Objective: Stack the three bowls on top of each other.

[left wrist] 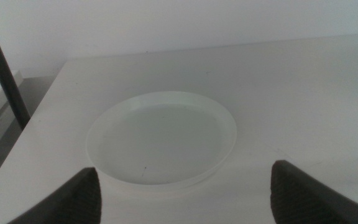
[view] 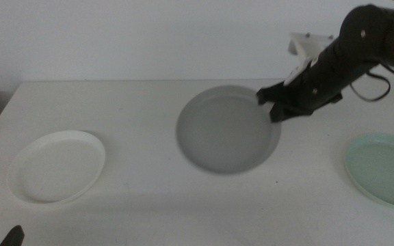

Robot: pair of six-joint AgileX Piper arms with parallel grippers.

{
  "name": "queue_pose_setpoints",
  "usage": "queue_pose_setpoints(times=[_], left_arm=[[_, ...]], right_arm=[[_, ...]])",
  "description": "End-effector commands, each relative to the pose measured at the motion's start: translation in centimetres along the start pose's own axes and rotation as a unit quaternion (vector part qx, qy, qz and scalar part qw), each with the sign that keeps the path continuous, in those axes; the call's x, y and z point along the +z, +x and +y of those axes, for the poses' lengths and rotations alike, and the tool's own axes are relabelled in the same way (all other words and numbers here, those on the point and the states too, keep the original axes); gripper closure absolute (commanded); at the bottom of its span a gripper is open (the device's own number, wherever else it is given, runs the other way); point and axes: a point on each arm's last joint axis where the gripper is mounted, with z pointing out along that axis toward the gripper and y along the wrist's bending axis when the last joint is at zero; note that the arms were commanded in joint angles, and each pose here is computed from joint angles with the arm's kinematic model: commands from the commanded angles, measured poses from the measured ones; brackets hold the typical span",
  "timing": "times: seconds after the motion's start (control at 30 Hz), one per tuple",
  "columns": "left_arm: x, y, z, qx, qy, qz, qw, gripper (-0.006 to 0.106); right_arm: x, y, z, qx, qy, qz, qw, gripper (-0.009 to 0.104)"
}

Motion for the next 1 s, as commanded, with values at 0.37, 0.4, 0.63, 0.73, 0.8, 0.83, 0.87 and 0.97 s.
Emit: queue_pose_setpoints(times=[0.37, 0.4, 0.63, 0.73, 0.8, 0.83, 0.87, 0.97], left_arm=[[-0.2, -0.9, 0.0, -0.007, 0.000, -0.048, 0.999, -0.004], [-0.2, -0.9, 0.0, -0.007, 0.000, -0.048, 0.999, -0.004], [-0.2, -0.9, 0.0, -0.007, 0.000, -0.048, 0.999, -0.004], [-0.2, -0.9, 0.0, -0.007, 0.000, -0.048, 0.999, -0.004], [-0.2, -0.9, 0.0, -0.007, 0.000, -0.048, 0.999, -0.004], [-0.2, -0.9, 0.0, -0.007, 0.000, -0.048, 0.999, -0.004], [-0.2, -0.9, 0.0, -0.007, 0.000, -0.048, 0.999, -0.004], [-0.2, -0.9, 0.0, -0.007, 0.000, -0.048, 0.999, -0.004]], right_arm=[[1.2, 6.6, 3.4, 0.000, -0.021, -0.040, 0.999, 0.096], [1.5, 6.7, 3.3, -0.001, -0.018, -0.037, 0.999, 0.096], [4.3, 7.3, 2.7, 0.004, -0.005, -0.004, 1.000, 0.096], [5.2, 7.5, 2.5, 0.002, 0.000, 0.005, 1.000, 0.096], [5.6, 7.6, 2.4, -0.003, 0.004, 0.010, 1.000, 0.096], [5.7, 7.7, 2.3, -0.007, 0.007, 0.012, 1.000, 0.096], [5.8, 7.7, 2.3, -0.010, 0.008, 0.012, 1.000, 0.096], [5.8, 7.7, 2.2, -0.021, 0.014, 0.011, 1.000, 0.092]])
